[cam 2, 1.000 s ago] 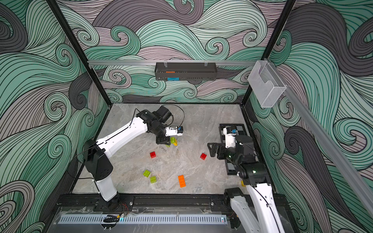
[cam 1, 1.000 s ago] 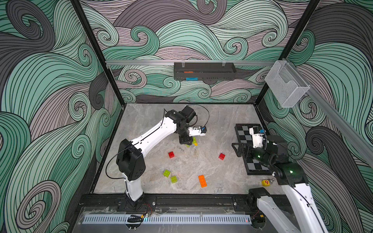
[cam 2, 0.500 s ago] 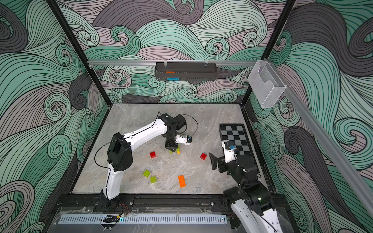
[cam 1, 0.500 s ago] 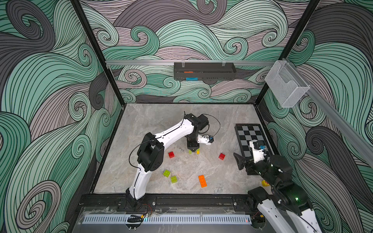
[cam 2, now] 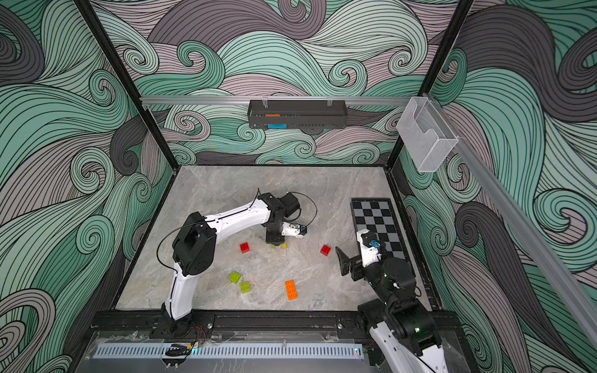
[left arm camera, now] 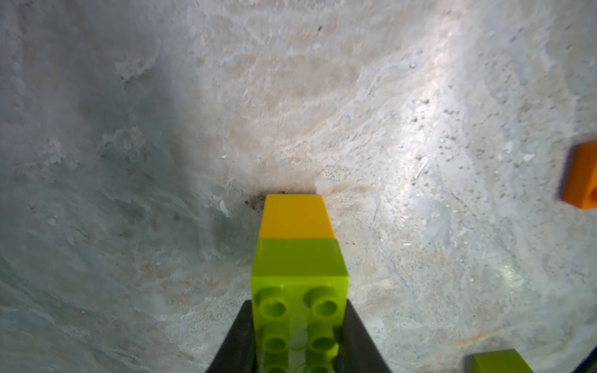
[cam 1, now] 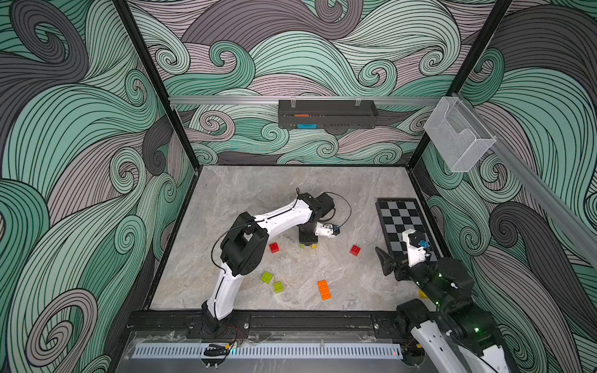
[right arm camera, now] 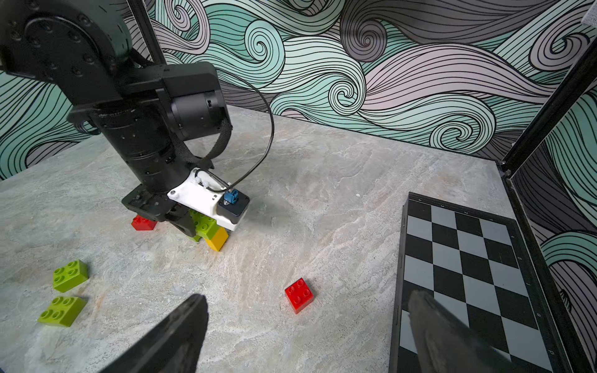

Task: Assemble a giraffe with lego
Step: Place the lego brick at the center of the board, then pick up the lego brick from the center of the board.

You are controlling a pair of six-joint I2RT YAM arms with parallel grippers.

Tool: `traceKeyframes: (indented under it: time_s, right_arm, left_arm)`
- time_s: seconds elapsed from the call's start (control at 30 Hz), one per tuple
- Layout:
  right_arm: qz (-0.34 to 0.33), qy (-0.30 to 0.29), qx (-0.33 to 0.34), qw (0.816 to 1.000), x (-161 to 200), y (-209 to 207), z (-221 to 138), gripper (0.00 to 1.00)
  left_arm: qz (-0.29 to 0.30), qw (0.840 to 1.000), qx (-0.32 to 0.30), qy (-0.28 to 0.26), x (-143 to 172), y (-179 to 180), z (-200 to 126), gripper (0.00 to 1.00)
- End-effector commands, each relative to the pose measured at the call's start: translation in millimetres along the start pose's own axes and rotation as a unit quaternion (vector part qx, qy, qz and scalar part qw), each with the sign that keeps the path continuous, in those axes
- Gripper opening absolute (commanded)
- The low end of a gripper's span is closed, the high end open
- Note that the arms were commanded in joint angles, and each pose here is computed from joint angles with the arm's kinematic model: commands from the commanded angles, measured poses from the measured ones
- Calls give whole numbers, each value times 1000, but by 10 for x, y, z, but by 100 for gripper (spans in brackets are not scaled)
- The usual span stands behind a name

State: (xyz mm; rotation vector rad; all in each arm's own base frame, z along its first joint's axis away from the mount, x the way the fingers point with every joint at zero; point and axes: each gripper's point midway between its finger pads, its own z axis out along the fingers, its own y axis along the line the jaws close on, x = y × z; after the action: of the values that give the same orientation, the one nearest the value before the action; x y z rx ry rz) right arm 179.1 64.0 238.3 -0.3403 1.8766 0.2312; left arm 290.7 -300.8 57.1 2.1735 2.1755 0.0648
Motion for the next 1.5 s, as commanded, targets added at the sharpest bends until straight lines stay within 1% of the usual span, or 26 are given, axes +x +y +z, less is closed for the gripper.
traceKeyframes:
  time_s: [0.0,0.1,0.17,0.2,0.27,0.33,0.4,0.43,0.5,0.6,0.67,0.77,0.8,0.93,1.0,1.03,1.17,1.27,1.3,1.4,1.47]
  right_arm:
    - [-8,-11,-9,1000,-41,33,-4,99]
    - [-8,-8,-10,1000,-31,35,9,99]
    - [-8,-11,-11,1000,-40,38,-3,99]
    - [-8,-12,-10,1000,-40,36,-7,99]
    - [-8,-10,-10,1000,-34,35,2,99]
    - [-8,-6,-11,1000,-27,37,12,99]
    - [-8,-9,-9,1000,-35,31,5,99]
    - [-8,-9,-9,1000,-35,33,4,99]
    - [-7,-5,-6,1000,-25,22,17,99]
    - [-6,-3,-3,1000,-23,9,27,99]
    - [-5,-3,2,1000,-25,-7,25,99]
    - [-7,3,9,1000,-13,-34,50,99]
    - [-7,7,13,1000,-13,-46,62,99]
    - [-7,15,21,1000,-20,-78,91,99]
    - [-5,25,20,999,-39,-75,114,99]
    - [0,32,19,999,-47,-73,129,99]
    - [39,82,8,996,-85,-33,223,99]
    - [79,122,11,989,-143,-27,280,99]
    - [95,136,19,986,-154,-44,296,99]
    - [138,174,49,974,-100,-111,339,98]
    - [158,188,53,968,-58,-105,390,97]
  left_arm:
    - [-1,1000,-21,-9,-72,38,-43,0]
    - [-2,1000,-16,-8,-64,-1,5,0]
    - [3,1000,-17,-6,-51,-19,71,3]
    - [2,1000,-18,-3,-44,-21,83,6]
    - [-3,1000,-17,1,-37,-28,79,15]
    - [-1,1000,-21,-5,-35,-32,61,32]
    - [4,999,-30,-13,-48,-19,32,46]
    - [5,999,-34,-13,-43,-8,0,51]
    - [3,999,-41,-18,-48,15,-99,58]
    - [4,998,-54,-42,-79,25,-288,69]
    - [0,996,-65,-57,-95,40,-414,75]
    - [-13,994,-77,-74,-84,40,-629,79]
    - [-17,993,-83,-82,-69,33,-701,83]
    - [-45,987,-105,-112,17,-4,-918,85]
    - [-65,984,-111,-123,113,-50,-1026,86]
    - [-72,983,-113,-129,166,-71,-1064,93]
    - [-114,975,-116,-151,425,-148,-1188,93]
    - [-164,965,-102,-178,621,-187,-1276,94]
    - [-185,960,-94,-189,692,-189,-1295,98]
    - [-231,941,-74,-236,836,-249,-1413,99]
    - [-250,932,-58,-257,918,-302,-1437,99]
